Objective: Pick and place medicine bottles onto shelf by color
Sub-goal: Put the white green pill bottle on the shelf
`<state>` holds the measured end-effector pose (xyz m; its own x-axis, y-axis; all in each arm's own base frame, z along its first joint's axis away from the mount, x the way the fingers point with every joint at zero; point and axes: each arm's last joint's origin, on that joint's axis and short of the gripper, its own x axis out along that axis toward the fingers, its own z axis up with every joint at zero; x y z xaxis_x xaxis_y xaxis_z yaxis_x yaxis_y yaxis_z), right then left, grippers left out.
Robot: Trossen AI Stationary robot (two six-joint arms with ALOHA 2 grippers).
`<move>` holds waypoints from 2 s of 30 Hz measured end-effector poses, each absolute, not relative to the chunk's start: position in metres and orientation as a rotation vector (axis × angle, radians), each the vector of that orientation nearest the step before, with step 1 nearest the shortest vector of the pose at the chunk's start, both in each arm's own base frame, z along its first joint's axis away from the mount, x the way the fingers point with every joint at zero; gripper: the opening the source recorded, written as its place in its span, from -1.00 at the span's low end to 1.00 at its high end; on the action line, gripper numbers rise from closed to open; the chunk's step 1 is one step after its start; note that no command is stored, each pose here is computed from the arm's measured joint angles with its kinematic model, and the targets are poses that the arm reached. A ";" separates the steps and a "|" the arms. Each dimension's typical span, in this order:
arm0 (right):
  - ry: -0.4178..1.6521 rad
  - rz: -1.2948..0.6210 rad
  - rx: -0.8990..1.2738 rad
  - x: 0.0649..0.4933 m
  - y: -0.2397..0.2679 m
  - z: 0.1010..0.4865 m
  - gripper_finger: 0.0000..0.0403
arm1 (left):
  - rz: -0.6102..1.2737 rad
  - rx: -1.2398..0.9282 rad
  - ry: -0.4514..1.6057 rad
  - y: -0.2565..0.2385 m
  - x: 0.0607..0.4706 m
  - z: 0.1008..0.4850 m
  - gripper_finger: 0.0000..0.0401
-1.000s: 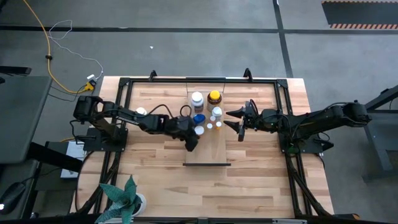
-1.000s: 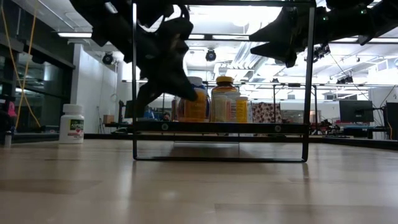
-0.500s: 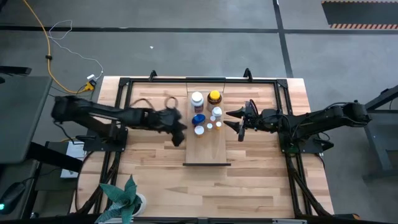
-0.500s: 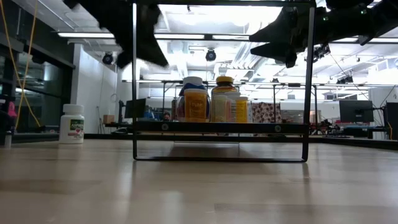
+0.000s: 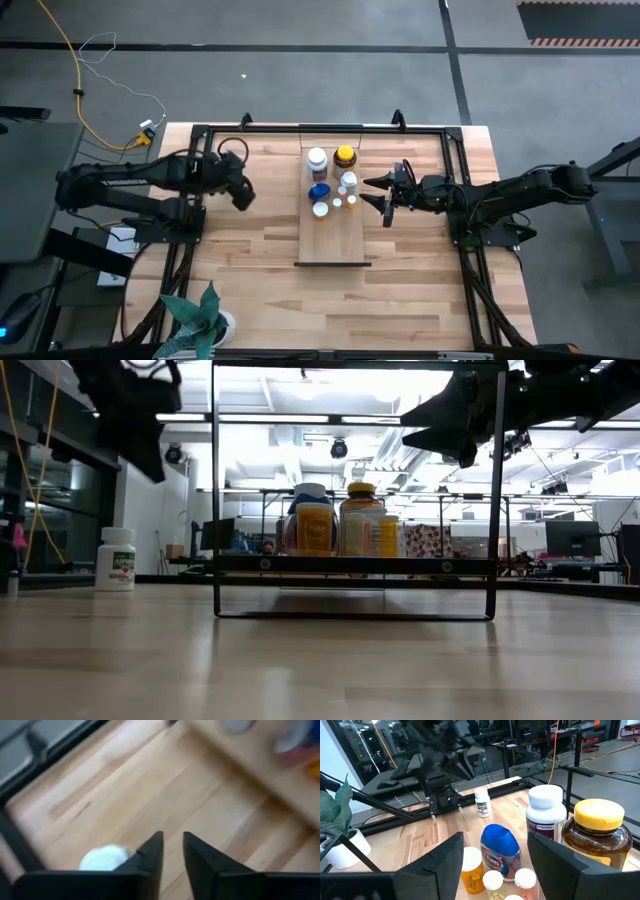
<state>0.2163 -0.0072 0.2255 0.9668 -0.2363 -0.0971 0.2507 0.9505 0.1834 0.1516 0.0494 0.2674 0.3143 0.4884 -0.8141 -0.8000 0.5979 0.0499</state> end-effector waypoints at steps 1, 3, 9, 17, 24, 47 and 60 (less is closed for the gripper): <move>0.074 -0.248 0.196 0.216 -0.007 0.225 0.05 | 0.892 -0.421 0.930 0.053 0.149 0.266 -0.62; 0.074 -0.248 0.196 0.216 -0.007 0.225 0.05 | 0.912 -0.448 0.992 0.060 0.142 0.263 -0.45; 0.074 -0.248 0.196 0.216 -0.007 0.225 0.05 | 1.062 -0.568 1.159 0.078 0.123 0.254 0.10; 0.074 -0.248 0.196 0.216 -0.007 0.225 0.05 | 1.144 -0.704 1.187 0.102 0.120 0.245 0.48; 0.075 -0.248 0.196 0.216 -0.007 0.225 0.05 | 1.129 -0.800 1.165 0.127 0.123 0.235 0.49; 0.082 -0.249 0.195 0.216 -0.007 0.225 0.05 | 1.096 -1.000 1.368 0.139 0.107 0.219 0.49; 0.082 -0.249 0.195 0.216 -0.007 0.225 0.05 | 1.115 -0.961 1.328 0.143 0.109 0.219 0.40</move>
<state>0.2162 -0.0072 0.2247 0.9660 -0.2363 -0.1047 0.2522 0.9505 0.1814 0.1091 0.1429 0.2191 -0.0709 0.0606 -0.9956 -0.9701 0.2282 0.0829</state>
